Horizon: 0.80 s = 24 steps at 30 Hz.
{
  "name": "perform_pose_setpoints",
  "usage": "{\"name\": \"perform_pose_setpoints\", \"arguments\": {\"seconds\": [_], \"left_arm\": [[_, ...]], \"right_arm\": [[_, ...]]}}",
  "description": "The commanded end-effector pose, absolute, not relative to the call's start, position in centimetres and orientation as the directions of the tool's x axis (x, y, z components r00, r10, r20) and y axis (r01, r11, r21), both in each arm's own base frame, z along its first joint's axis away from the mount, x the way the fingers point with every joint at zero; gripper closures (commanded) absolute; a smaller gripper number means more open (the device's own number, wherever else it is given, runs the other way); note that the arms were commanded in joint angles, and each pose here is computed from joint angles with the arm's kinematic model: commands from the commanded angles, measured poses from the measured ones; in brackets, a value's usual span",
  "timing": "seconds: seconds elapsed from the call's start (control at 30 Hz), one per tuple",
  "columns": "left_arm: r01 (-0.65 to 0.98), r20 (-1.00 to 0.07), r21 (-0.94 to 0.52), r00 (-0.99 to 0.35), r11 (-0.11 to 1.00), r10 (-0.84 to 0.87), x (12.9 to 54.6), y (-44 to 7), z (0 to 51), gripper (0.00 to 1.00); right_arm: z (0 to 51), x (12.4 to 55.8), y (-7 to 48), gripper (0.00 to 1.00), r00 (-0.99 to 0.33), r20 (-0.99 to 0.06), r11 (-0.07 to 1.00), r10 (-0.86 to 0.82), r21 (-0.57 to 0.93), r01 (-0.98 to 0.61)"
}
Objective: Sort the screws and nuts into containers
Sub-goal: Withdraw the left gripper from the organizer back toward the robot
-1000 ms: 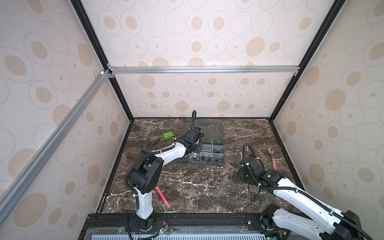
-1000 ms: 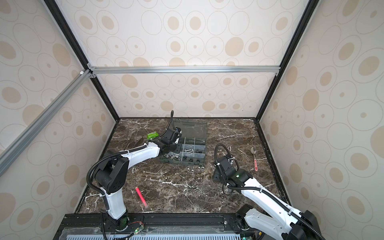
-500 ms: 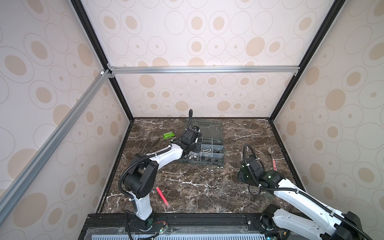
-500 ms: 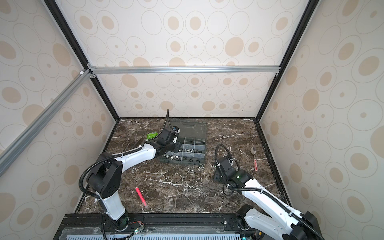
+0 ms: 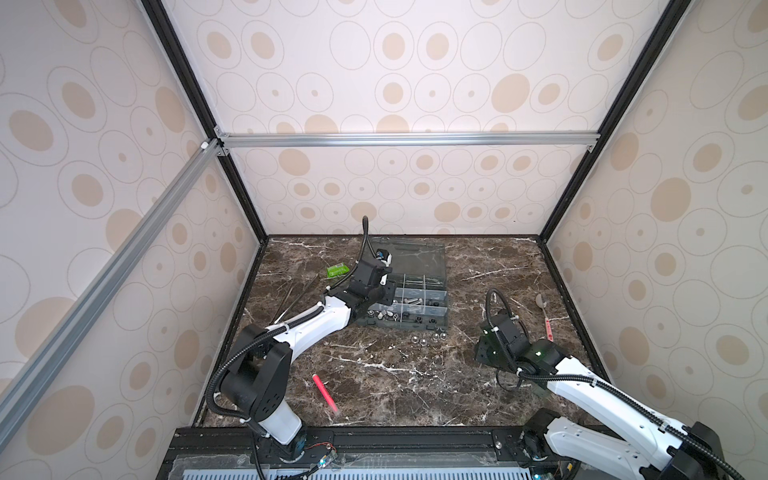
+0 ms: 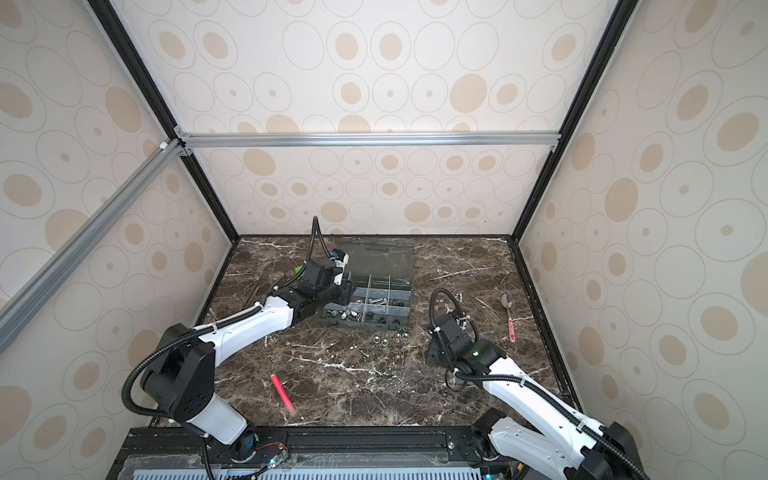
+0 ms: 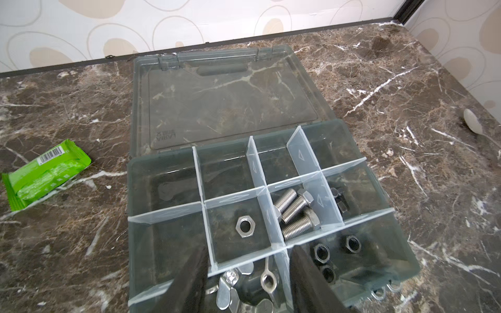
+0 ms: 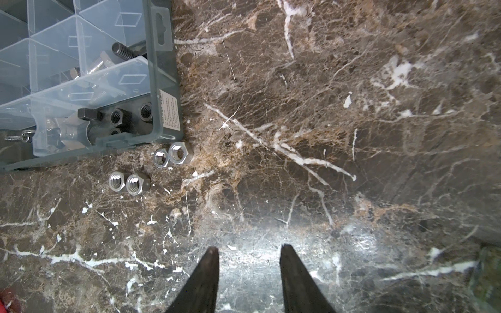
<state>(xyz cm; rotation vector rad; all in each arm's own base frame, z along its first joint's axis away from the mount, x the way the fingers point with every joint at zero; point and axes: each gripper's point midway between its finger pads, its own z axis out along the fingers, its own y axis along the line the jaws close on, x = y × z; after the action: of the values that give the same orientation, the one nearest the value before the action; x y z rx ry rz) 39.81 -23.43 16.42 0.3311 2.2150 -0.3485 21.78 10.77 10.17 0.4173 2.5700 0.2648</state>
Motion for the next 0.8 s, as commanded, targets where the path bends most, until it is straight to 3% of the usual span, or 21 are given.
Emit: {"name": "perform_pose_setpoints", "arguments": {"seconds": [0.0, 0.33, 0.77], "left_arm": [[0.334, -0.808, -0.166, -0.585, 0.928, 0.067, 39.4, -22.6, 17.8, 0.51], [0.294, -0.829, -0.219, -0.559, 0.93, -0.018, 36.4, -20.4, 19.0, 0.48], [0.236, -0.807, -0.31, -0.578, 0.921, -0.123, 32.0, -17.6, 16.5, 0.48]], "right_arm": [[9.5, 21.6, 10.7, 0.59, -0.824, -0.448, 0.933, 0.347, 0.255, 0.254], [9.2, 22.5, 11.8, 0.59, -0.843, -0.433, 0.942, 0.319, 0.247, 0.229], [8.9, 23.3, 14.5, 0.57, -0.864, -0.456, 0.967, 0.212, 0.225, 0.118]]}}
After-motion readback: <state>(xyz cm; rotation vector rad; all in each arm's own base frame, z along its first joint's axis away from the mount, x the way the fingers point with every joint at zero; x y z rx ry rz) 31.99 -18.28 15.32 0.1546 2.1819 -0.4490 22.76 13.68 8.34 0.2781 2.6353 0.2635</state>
